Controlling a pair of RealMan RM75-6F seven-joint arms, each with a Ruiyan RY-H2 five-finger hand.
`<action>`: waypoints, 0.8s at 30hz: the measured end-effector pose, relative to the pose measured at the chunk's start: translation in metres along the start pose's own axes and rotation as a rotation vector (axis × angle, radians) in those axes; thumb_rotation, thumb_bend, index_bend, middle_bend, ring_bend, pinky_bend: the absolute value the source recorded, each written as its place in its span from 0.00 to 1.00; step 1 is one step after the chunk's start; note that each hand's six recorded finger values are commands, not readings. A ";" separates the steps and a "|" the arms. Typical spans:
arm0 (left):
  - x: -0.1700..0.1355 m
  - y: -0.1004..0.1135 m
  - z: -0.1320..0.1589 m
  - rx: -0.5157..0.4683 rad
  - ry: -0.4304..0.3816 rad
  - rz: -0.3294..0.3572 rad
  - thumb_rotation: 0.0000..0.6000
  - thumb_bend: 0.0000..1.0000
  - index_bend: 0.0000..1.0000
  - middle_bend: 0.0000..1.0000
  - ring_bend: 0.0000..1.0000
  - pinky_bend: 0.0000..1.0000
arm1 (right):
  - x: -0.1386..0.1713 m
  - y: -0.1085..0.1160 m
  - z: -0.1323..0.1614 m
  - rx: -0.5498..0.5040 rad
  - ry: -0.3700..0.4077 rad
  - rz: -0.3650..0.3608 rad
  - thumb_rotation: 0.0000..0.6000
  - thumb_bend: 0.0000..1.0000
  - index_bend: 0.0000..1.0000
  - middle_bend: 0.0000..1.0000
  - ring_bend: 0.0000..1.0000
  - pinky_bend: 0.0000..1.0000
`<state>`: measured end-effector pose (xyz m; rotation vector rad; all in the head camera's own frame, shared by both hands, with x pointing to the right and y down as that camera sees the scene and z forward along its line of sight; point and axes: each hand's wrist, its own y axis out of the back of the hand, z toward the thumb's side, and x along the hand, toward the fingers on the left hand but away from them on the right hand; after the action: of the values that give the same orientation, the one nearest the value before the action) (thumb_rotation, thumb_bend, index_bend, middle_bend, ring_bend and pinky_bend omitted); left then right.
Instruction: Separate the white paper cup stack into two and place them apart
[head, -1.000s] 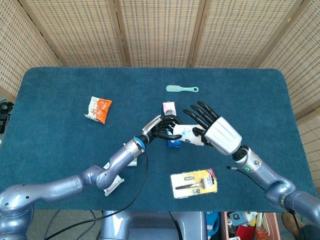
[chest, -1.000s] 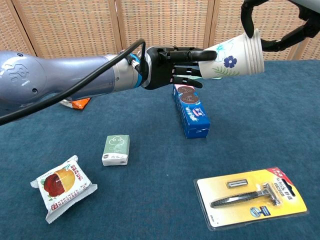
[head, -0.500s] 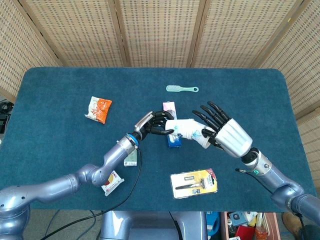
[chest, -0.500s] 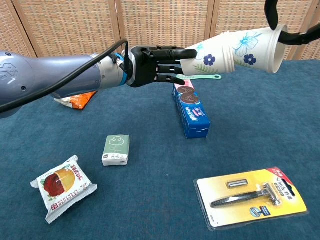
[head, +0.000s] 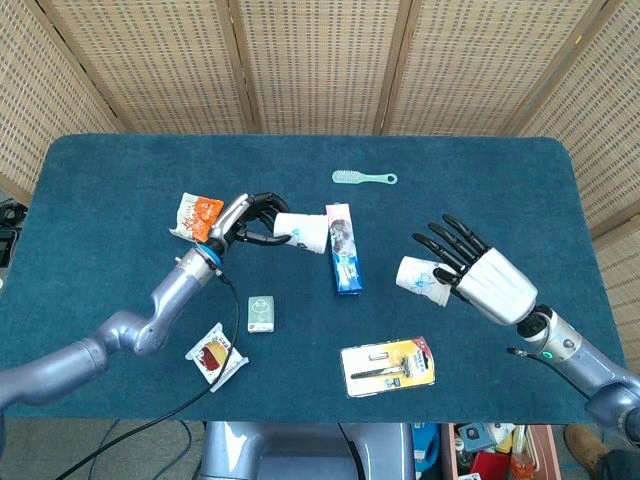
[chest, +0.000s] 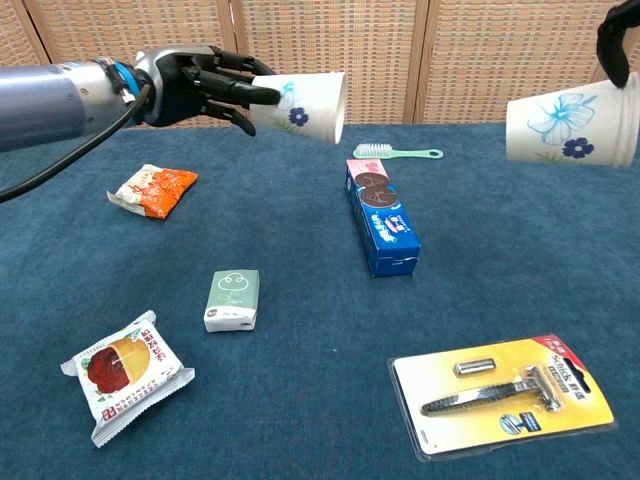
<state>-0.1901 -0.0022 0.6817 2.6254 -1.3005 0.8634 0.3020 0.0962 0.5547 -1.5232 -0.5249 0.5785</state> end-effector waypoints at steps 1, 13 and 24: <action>-0.004 0.008 -0.002 0.062 -0.001 0.008 1.00 0.36 0.50 0.49 0.42 0.46 | 0.002 -0.001 -0.001 0.023 0.009 0.025 1.00 0.53 0.65 0.21 0.03 0.04; -0.068 0.078 -0.045 0.792 0.070 0.047 1.00 0.37 0.51 0.49 0.43 0.46 | 0.005 -0.035 0.013 0.294 0.182 0.334 1.00 0.53 0.65 0.22 0.05 0.04; -0.099 0.081 -0.083 0.961 0.187 0.040 1.00 0.36 0.19 0.13 0.13 0.32 | -0.005 -0.058 0.035 0.403 0.271 0.480 1.00 0.12 0.27 0.14 0.06 0.04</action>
<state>-0.3359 0.0431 0.6861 2.9941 -1.0365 2.1044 0.2765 0.1216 0.6125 -1.3080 0.1716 0.7764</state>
